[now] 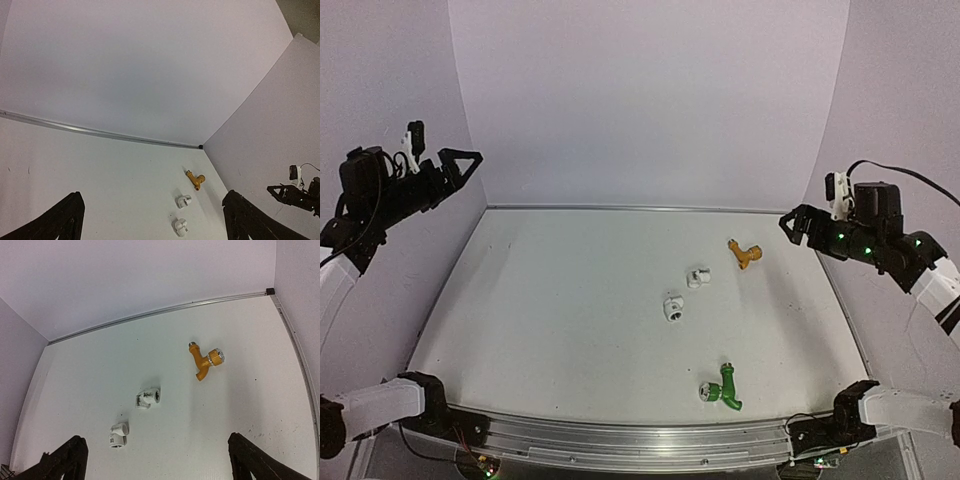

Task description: Install the water faucets

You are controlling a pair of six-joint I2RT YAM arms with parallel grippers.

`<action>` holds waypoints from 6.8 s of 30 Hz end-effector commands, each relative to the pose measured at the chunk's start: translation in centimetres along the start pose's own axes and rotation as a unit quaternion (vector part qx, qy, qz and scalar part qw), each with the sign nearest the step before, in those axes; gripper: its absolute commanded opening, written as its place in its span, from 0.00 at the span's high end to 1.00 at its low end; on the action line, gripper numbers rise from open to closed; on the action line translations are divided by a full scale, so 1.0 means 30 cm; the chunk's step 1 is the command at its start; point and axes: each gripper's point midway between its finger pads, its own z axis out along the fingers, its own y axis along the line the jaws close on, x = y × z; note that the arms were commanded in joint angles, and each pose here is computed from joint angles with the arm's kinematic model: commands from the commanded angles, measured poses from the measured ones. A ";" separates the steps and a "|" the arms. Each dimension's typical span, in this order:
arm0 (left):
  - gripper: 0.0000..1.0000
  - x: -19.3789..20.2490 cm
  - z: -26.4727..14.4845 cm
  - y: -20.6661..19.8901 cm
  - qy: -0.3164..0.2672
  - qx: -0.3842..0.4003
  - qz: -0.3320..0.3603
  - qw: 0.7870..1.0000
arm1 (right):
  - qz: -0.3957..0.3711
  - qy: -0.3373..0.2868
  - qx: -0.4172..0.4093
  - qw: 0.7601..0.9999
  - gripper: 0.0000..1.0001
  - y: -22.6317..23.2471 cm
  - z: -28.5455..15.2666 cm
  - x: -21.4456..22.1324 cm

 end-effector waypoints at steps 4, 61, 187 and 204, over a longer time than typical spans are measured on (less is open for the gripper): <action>0.00 0.115 0.070 0.021 0.064 0.021 -0.037 0.997 | -0.008 0.027 0.009 1.000 0.02 -0.020 0.052 0.063; 0.01 1.226 0.506 -0.262 0.427 0.025 -0.073 0.901 | -0.036 0.360 0.152 0.920 0.33 0.105 0.160 1.033; 1.00 1.486 0.623 -0.321 0.360 -0.055 0.128 0.923 | -0.051 0.254 0.048 0.965 0.10 0.075 0.182 0.708; 0.42 1.519 0.555 -0.395 0.368 -0.040 0.160 0.915 | -0.049 0.419 0.105 0.900 0.35 0.116 0.121 0.992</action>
